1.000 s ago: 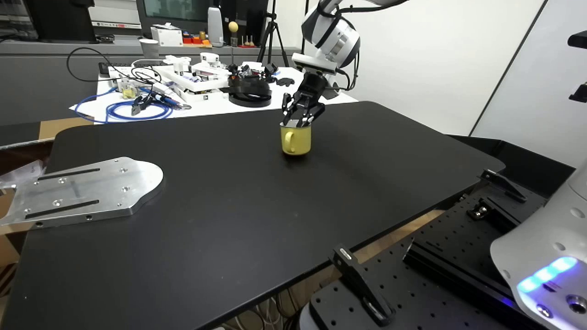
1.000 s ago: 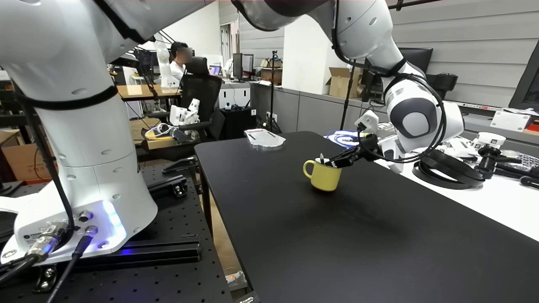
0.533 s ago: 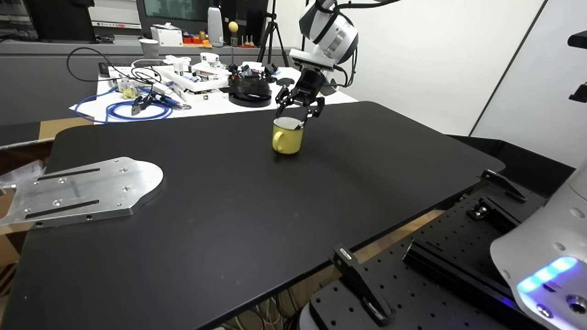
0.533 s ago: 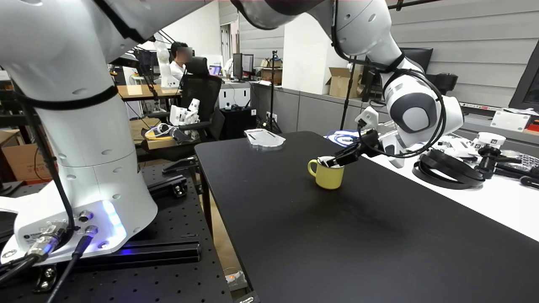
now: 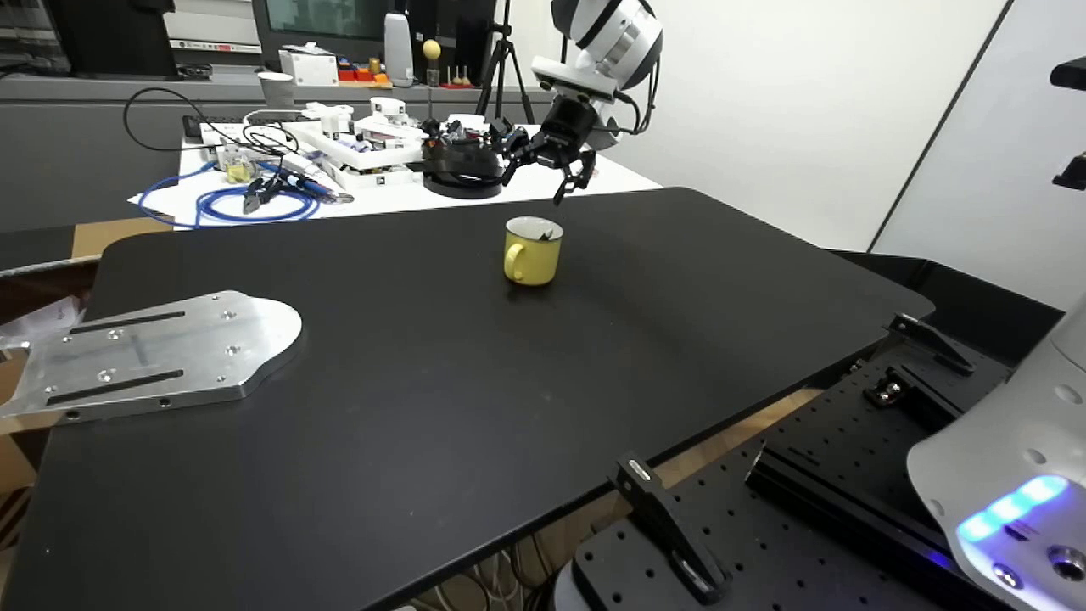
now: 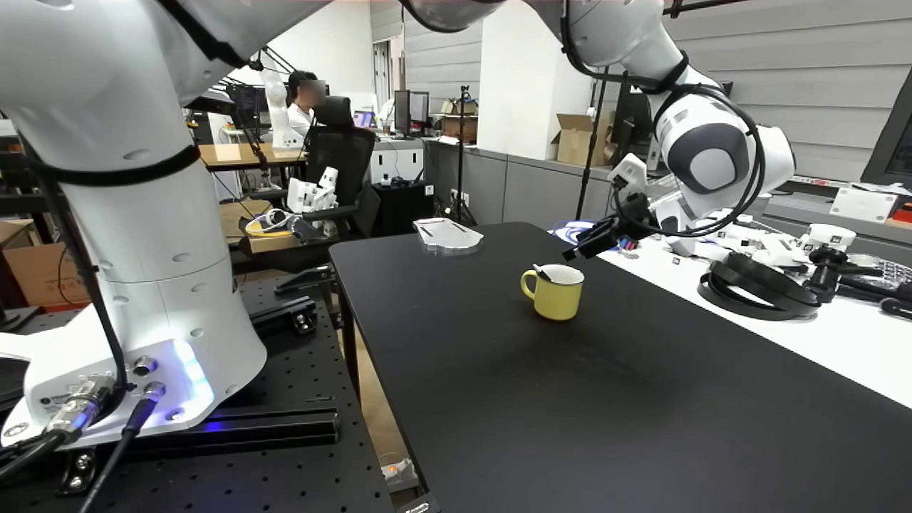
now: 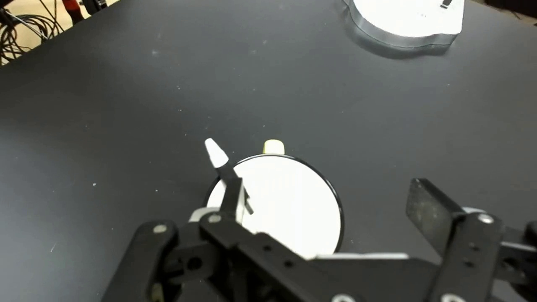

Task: Take the pen out of the yellow mug then put it back in the mug

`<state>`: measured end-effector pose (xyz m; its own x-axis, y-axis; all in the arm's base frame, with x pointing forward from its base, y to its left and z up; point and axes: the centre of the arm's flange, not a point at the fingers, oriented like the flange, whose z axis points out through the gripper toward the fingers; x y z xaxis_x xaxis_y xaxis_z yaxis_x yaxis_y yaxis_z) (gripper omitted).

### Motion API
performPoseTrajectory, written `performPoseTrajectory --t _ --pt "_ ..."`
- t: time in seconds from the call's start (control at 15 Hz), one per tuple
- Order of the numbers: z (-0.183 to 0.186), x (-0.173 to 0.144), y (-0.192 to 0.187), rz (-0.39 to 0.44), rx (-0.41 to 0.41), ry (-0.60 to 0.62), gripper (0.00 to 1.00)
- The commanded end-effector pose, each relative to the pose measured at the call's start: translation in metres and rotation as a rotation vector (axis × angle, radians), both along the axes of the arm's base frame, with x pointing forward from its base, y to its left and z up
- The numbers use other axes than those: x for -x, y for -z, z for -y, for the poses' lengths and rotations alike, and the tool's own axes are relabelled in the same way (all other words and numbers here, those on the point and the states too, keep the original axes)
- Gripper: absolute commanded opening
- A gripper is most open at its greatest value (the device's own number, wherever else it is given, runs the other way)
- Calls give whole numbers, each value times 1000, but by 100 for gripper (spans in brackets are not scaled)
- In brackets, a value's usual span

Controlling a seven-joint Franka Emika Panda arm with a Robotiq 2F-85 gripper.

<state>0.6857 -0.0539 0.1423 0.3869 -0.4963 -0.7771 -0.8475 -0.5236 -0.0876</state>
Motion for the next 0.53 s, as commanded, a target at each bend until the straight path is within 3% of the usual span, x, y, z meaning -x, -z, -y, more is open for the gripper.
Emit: performPoseTrajectory --t 0.0,0.2,0.27,0.47 --pt "-3 -4 -36 25 3 -10 100" --pt "-3 1 -49 34 -53 -35 100" --pt "-4 -6 -36 34 -18 -21 100" --pt "-4 -4 -41 34 -35 -38 100"
